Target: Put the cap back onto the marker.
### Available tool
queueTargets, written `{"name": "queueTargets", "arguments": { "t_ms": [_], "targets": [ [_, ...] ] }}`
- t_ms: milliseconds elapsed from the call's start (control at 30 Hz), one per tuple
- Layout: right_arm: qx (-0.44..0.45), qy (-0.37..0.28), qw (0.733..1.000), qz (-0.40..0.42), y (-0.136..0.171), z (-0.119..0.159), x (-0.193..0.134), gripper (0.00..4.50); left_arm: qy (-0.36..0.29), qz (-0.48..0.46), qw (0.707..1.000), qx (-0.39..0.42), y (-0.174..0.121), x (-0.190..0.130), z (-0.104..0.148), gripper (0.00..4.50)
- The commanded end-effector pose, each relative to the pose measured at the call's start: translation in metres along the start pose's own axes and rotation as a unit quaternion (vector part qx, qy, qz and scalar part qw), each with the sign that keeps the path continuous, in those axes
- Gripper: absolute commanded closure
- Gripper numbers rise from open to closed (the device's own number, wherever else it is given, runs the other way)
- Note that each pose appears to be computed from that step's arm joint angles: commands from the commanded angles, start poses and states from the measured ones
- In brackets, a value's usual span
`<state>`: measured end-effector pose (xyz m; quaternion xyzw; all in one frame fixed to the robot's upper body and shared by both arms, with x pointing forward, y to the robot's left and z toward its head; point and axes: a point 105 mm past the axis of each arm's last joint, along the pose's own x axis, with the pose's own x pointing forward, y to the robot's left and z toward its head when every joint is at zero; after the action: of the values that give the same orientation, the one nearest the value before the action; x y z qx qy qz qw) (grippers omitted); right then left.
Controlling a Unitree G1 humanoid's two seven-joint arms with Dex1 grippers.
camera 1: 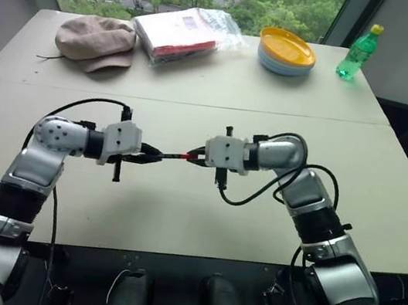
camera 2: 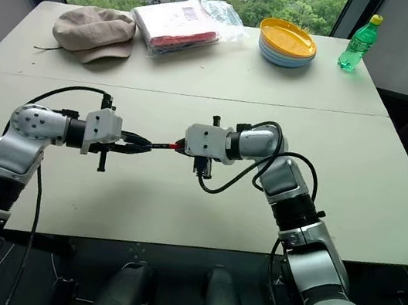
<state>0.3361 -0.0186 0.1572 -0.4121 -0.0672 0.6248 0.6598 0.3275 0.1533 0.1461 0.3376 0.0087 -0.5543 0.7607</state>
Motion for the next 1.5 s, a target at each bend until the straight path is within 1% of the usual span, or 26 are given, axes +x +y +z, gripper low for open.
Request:
{"name": "queueTargets", "arguments": {
  "t_ms": [33, 333, 433, 600, 867, 967, 1033, 1067, 1300, 1433, 1500],
  "targets": [
    [-0.054, -0.085, 0.993, 0.058, 0.021, 0.046, 0.028, 4.44, -0.104, 0.024, 0.992, 0.072, 0.016, 0.011, 0.058, 4.50],
    [-0.052, -0.087, 0.993, 0.056, 0.021, 0.047, 0.029, 4.44, -0.113, 0.028, 0.991, 0.073, 0.018, 0.015, 0.062, 4.50],
    [-0.051, -0.079, 0.994, 0.047, 0.016, 0.043, 0.028, 4.44, -0.112, 0.030, 0.991, 0.071, 0.018, 0.015, 0.062, 4.50],
    [-0.041, -0.057, 0.997, 0.033, 0.010, 0.031, 0.021, 4.44, -0.099, 0.046, 0.993, 0.056, 0.019, 0.009, 0.052, 4.50],
    [-0.026, -0.038, 0.999, 0.014, 0.001, 0.018, 0.013, 4.44, -0.090, 0.059, 0.993, 0.049, 0.017, 0.000, 0.048, 4.50],
    [-0.024, -0.031, 0.999, 0.013, -0.001, 0.013, 0.010, 3.06, -0.086, 0.059, 0.993, 0.049, 0.016, -0.002, 0.047, 4.50],
    [-0.028, -0.022, 0.999, 0.015, -0.001, 0.009, 0.008, 2.35, -0.085, 0.059, 0.993, 0.049, 0.014, -0.004, 0.046, 4.50],
    [-0.028, -0.018, 0.999, 0.017, -0.001, 0.007, 0.007, 2.09, -0.084, 0.059, 0.994, 0.048, 0.013, -0.004, 0.046, 4.50],
    [-0.016, 0.006, 1.000, 0.017, -0.005, -0.005, -0.002, 2.09, -0.074, 0.061, 0.995, 0.033, 0.004, -0.008, 0.040, 4.50],
    [0.005, 0.002, 1.000, -0.002, -0.012, -0.007, -0.008, 2.09, -0.057, 0.080, 0.995, 0.011, 0.001, -0.015, 0.029, 4.50],
    [0.018, 0.001, 1.000, -0.017, -0.017, -0.008, -0.011, 2.09, -0.036, 0.095, 0.995, -0.004, -0.003, -0.023, 0.019, 4.50]
  ]
}}
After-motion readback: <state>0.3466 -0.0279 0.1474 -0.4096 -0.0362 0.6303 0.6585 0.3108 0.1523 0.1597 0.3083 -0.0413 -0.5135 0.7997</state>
